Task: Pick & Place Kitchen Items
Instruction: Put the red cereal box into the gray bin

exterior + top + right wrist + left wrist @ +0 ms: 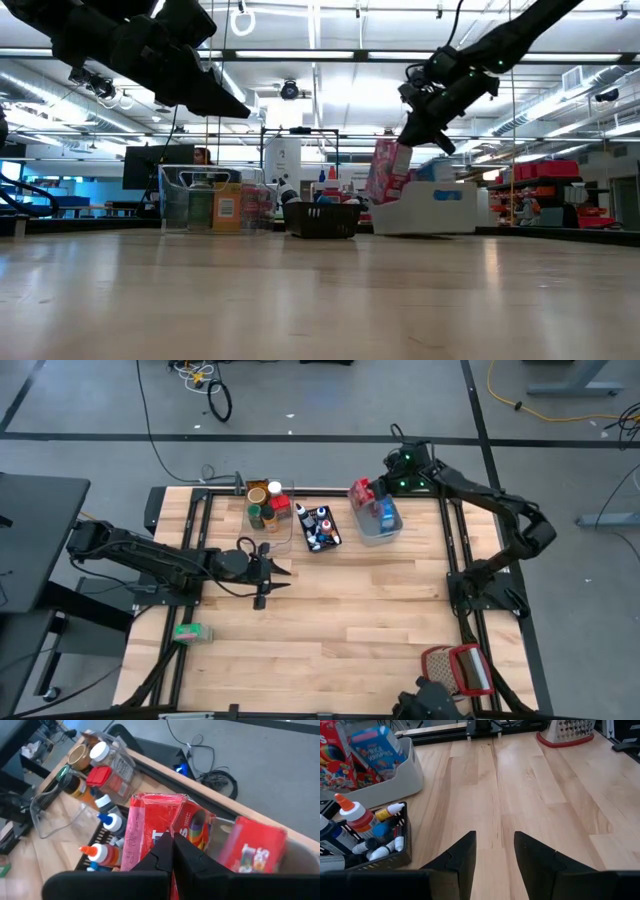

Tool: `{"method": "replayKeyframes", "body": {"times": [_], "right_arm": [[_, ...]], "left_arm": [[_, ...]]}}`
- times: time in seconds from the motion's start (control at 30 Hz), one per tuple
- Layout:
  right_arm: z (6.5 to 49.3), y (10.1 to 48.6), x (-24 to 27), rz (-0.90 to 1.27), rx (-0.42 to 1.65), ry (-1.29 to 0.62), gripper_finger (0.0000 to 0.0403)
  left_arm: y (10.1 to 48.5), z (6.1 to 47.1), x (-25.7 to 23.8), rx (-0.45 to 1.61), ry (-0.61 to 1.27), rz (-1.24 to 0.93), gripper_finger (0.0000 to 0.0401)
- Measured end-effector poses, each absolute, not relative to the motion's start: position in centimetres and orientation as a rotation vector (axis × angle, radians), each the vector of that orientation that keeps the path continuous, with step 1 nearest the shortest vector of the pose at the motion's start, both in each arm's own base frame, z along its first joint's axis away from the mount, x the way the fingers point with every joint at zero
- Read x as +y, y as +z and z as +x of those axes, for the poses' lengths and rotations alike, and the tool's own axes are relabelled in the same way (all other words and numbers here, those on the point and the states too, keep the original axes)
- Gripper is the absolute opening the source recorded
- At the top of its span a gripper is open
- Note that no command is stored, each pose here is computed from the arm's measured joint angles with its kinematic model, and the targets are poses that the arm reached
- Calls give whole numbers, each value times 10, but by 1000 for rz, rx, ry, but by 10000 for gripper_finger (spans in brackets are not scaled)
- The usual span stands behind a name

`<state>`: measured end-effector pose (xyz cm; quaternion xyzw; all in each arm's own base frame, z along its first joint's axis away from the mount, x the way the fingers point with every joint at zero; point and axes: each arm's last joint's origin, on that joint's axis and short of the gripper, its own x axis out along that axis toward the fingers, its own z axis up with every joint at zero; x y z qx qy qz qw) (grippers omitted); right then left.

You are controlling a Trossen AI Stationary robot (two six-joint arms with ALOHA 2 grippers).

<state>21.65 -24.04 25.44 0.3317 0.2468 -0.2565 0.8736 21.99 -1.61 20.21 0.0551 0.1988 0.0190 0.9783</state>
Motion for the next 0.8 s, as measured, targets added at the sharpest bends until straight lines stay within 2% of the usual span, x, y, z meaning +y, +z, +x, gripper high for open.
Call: {"method": "replayKeyframes", "body": {"times": [0.3,0.5,0.8], "right_arm": [[212,260,-236,708,511,-495,6],[206,261,-233,697,555,-587,6],[206,260,-235,683,558,-627,6]], "left_arm": [[201,219,-16,414,40,93,142],[201,219,-16,414,41,88,142],[201,219,-16,413,41,88,142]]}}
